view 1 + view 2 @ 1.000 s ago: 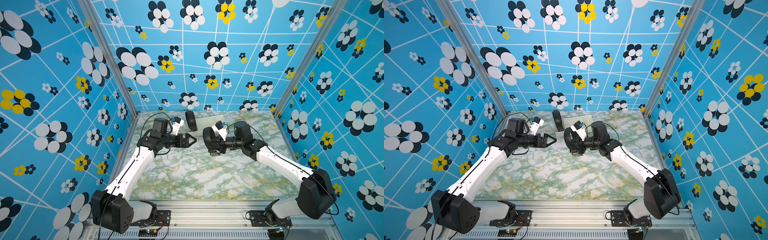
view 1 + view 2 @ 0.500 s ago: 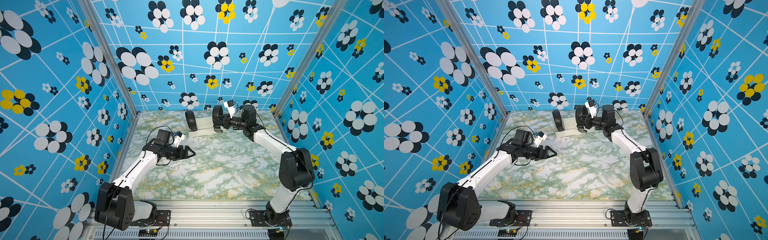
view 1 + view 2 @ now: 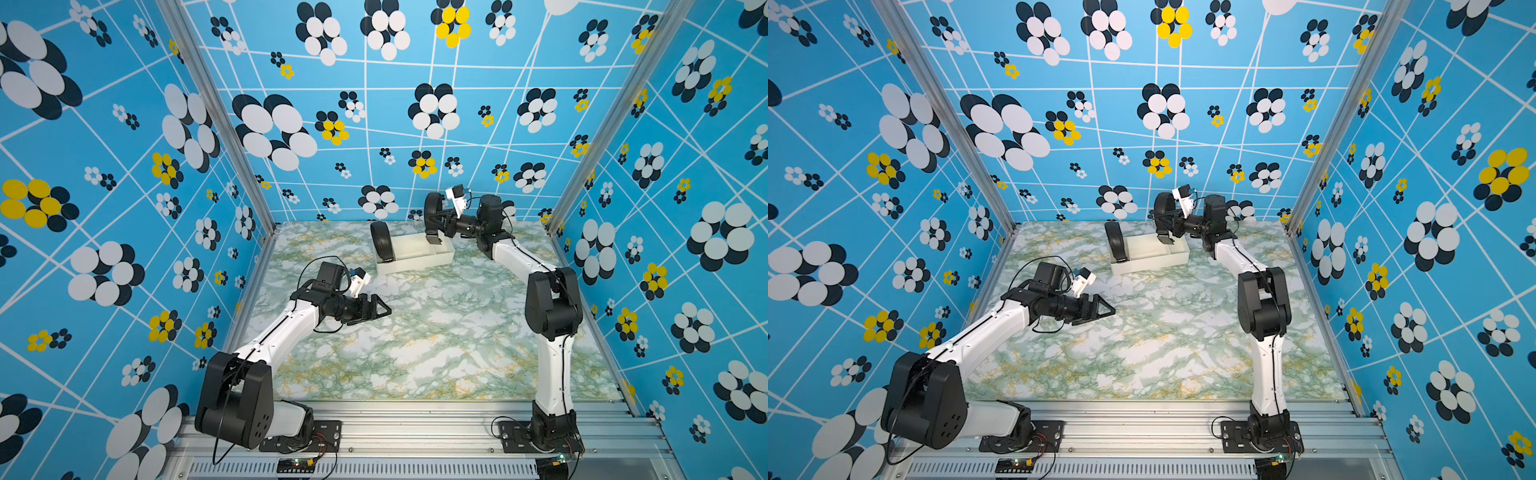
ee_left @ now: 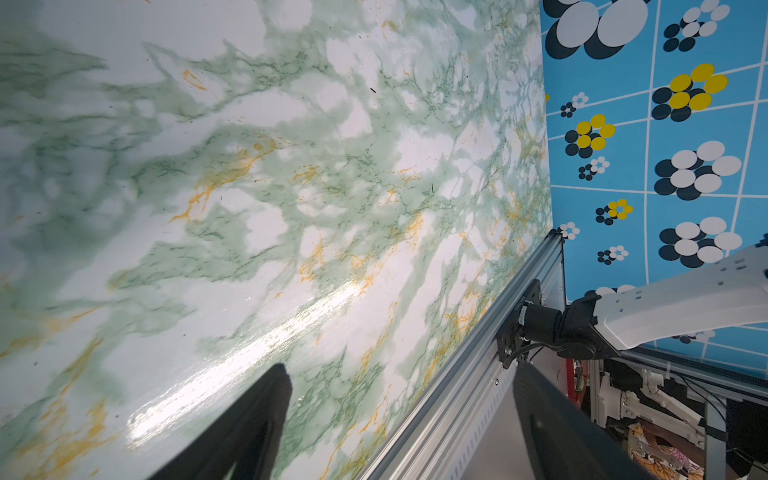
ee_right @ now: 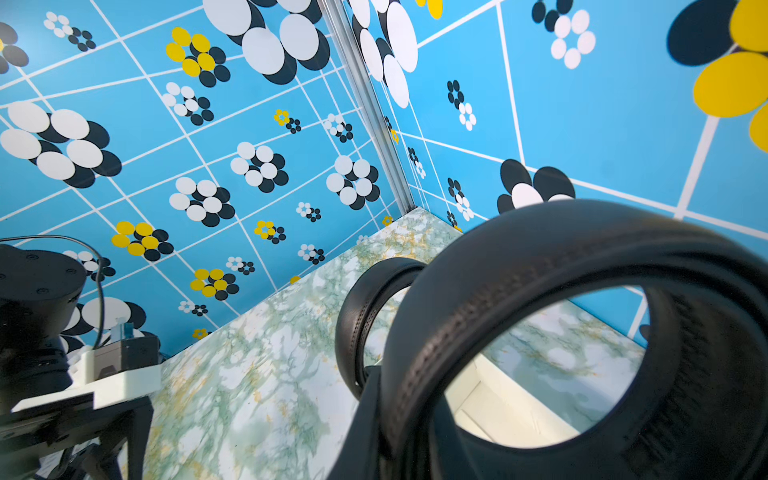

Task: Place the belts into the storage roll
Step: Place the belt in the container.

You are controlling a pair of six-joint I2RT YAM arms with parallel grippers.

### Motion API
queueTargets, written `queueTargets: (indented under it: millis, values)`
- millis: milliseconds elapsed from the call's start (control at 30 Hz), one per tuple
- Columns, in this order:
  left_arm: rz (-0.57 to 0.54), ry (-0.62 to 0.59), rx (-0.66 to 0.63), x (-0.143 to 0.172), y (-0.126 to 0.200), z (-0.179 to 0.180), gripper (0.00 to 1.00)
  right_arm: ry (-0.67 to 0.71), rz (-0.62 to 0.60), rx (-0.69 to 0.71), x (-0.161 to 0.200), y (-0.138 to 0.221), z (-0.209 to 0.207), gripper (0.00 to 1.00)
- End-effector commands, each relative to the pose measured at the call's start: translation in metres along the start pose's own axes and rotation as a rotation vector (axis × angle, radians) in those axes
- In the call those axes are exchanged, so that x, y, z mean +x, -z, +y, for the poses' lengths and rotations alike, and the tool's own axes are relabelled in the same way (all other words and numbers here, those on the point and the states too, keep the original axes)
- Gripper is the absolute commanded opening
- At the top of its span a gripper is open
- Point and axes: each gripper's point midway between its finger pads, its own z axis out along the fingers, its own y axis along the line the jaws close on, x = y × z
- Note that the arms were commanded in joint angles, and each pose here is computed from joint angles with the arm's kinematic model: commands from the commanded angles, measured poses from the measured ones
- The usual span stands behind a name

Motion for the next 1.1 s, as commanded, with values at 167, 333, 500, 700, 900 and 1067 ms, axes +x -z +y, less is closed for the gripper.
queueTargets:
  millis: [167,333,500,700,900,1067]
  values:
    - [0.019,0.024,0.029,0.005,-0.005,0.004,0.88,0.125,-0.057,-0.042,-0.01,0.003,-0.028,0.0]
    - [0.027,0.024,0.033,0.005,-0.007,0.004,0.87,0.11,-0.036,-0.054,0.01,0.006,-0.041,0.0]
    - [0.027,0.032,0.04,0.002,-0.008,0.003,0.87,0.095,-0.007,-0.091,0.029,0.009,-0.041,0.0]
    - [0.04,0.034,0.037,0.002,-0.014,0.004,0.87,0.079,0.016,-0.121,0.048,0.015,-0.03,0.0]
    - [0.068,0.02,0.044,0.007,-0.022,0.0,0.87,0.051,0.072,-0.145,0.075,0.025,-0.015,0.0]
    - [0.083,0.005,0.048,0.01,-0.027,-0.004,0.87,0.002,0.137,-0.184,0.1,0.031,-0.005,0.0]
